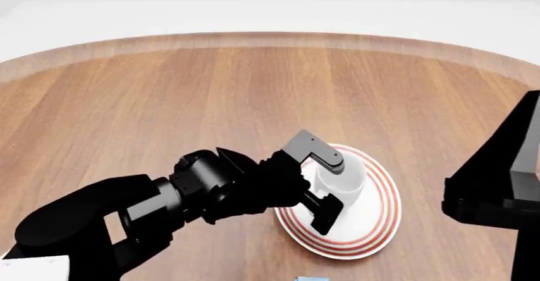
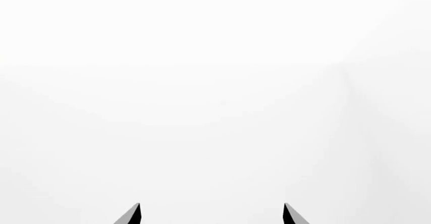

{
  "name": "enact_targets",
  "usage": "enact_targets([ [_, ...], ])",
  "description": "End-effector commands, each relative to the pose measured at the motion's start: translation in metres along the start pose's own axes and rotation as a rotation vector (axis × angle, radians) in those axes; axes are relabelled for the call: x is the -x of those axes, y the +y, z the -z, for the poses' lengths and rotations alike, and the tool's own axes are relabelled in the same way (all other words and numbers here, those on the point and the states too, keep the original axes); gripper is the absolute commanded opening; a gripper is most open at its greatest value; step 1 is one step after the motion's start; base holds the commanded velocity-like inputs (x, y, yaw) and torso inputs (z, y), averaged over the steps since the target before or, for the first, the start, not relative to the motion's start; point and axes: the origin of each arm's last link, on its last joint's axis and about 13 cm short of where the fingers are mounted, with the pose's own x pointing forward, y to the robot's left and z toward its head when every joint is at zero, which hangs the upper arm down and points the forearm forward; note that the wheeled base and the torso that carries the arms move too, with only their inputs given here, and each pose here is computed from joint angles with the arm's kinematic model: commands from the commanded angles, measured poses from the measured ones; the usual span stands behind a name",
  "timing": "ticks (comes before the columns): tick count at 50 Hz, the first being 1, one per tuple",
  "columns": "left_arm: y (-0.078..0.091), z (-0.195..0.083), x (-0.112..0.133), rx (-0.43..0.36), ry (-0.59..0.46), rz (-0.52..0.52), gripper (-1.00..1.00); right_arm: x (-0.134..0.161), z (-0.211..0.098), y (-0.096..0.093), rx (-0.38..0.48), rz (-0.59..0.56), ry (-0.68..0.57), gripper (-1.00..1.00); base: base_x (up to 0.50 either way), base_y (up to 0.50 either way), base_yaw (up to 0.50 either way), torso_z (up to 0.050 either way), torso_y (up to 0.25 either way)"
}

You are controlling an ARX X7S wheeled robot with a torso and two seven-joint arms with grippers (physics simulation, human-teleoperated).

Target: Pick up the white mug and put it on the plate, and put the chocolate pudding to the right of the plate.

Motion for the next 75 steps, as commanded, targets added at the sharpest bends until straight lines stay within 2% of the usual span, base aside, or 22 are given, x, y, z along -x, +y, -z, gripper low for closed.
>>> enact_targets([
  [1, -0.004, -0.005, 0.011, -0.03, -0.015, 0.01, 1.0, -0.001, -0.001, 0.0, 0.021, -0.009, -0.017, 1.0, 0.0, 0.0, 0.0, 0.0, 0.0],
  [12, -0.022, -0.008, 0.04, -0.098, -0.052, 0.046, 1.0, 0.0, -0.002, 0.002, 0.021, -0.018, -0.017, 1.0, 0.0, 0.0, 0.0, 0.0, 0.0],
  [22, -0.029, -0.012, 0.067, -0.146, -0.102, 0.05, 1.0, 0.001, -0.002, 0.003, 0.021, -0.022, -0.014, 1.0, 0.0, 0.0, 0.0, 0.0, 0.0],
  [32, -0.041, -0.016, 0.098, -0.196, -0.19, 0.072, 1.0, 0.002, -0.001, 0.004, 0.021, -0.031, -0.009, 1.0, 0.0, 0.0, 0.0, 0.0, 0.0],
  [43, -0.046, -0.013, 0.123, -0.244, -0.254, 0.053, 1.0, 0.002, 0.0, 0.005, 0.02, -0.033, -0.006, 1.0, 0.0, 0.0, 0.0, 0.0, 0.0],
  [50, -0.048, -0.013, 0.148, -0.281, -0.31, 0.026, 1.0, 0.003, 0.0, 0.006, 0.019, -0.037, -0.003, 1.0, 0.0, 0.0, 0.0, 0.0, 0.0],
  [59, -0.062, -0.014, 0.181, -0.339, -0.424, 0.026, 1.0, 0.004, 0.001, 0.007, 0.02, -0.044, 0.004, 1.0, 0.0, 0.0, 0.0, 0.0, 0.0],
  [75, -0.058, -0.013, 0.22, -0.314, -0.559, -0.034, 1.0, 0.004, 0.001, 0.009, 0.019, -0.052, 0.008, 1.0, 0.0, 0.0, 0.0, 0.0, 0.0],
])
